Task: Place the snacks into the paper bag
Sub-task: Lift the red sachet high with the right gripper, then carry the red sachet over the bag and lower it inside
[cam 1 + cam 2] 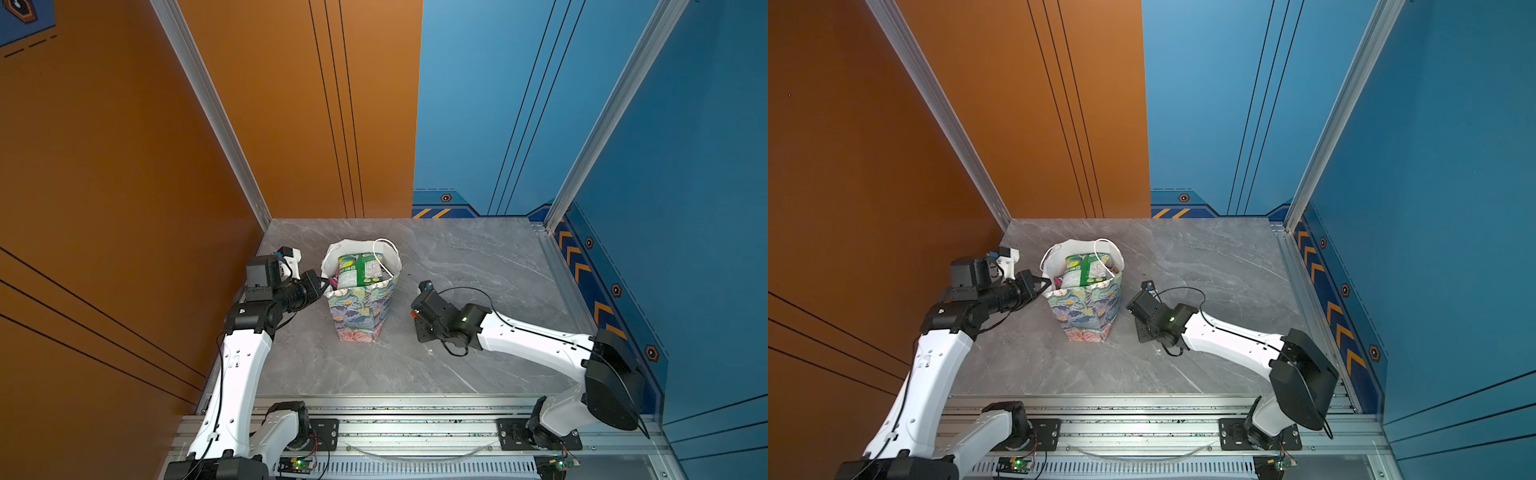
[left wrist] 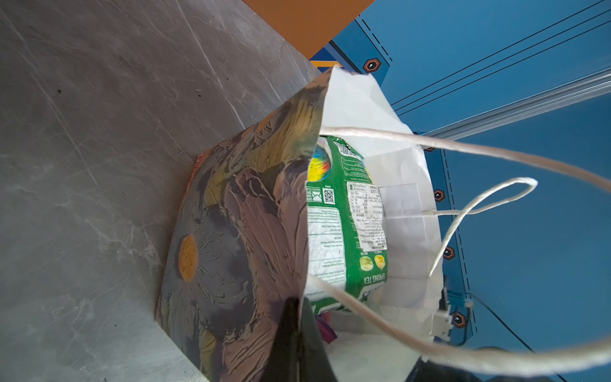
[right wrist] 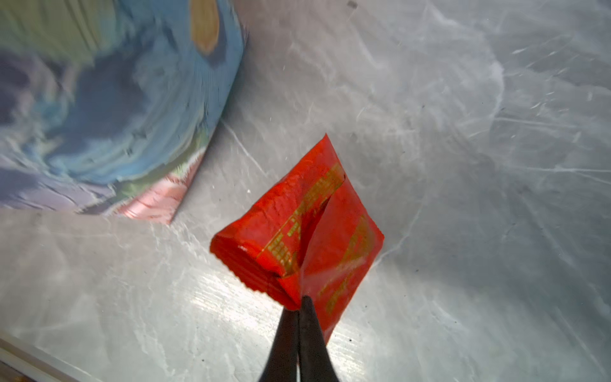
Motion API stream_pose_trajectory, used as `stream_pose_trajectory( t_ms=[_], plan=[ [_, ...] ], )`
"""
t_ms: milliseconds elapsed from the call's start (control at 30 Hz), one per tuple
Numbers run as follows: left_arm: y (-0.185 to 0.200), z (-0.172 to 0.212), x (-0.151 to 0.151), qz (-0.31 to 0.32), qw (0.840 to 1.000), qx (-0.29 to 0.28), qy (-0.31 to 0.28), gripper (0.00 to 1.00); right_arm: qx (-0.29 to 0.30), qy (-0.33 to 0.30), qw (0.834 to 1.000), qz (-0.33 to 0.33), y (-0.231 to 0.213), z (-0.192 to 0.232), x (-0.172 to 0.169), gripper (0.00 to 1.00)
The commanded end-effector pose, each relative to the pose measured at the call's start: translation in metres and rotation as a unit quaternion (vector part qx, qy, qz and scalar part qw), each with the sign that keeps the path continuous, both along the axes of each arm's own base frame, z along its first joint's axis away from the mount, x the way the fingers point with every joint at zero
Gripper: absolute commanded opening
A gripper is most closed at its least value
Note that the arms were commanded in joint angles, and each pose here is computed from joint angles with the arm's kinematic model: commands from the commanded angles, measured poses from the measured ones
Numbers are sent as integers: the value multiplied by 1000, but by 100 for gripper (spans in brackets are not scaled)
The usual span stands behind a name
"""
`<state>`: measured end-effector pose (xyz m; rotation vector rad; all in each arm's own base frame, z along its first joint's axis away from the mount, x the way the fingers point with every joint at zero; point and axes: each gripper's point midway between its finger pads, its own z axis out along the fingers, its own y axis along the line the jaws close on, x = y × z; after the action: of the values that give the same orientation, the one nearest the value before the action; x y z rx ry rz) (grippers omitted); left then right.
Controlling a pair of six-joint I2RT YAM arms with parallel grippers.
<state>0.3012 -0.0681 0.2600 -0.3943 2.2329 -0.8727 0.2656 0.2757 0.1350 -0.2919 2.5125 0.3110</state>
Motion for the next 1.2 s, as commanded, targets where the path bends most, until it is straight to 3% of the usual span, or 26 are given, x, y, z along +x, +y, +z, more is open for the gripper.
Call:
stream_pose_trajectory(
  t_ms=[0, 200, 467, 867, 1167],
  plan=[
    [-4, 10, -4, -14, 1000, -9, -17, 2, 51, -12, 998, -29, -12, 32, 11, 0],
    [-5, 12, -4, -13, 1000, -11, -17, 2, 120, -63, 989, -54, -35, 100, 39, 0],
    [-7, 11, -2, -13, 1000, -9, -13, 2, 142, -153, 978, -29, -30, 187, 78, 0],
    [-12, 7, 0, -21, 1000, -6, -8, 2, 229, -215, 946, 76, 43, 284, 105, 0],
    [-12, 2, 2, -22, 1000, -3, -1, 2, 221, -228, 924, 214, 125, 313, 71, 0]
  ],
)
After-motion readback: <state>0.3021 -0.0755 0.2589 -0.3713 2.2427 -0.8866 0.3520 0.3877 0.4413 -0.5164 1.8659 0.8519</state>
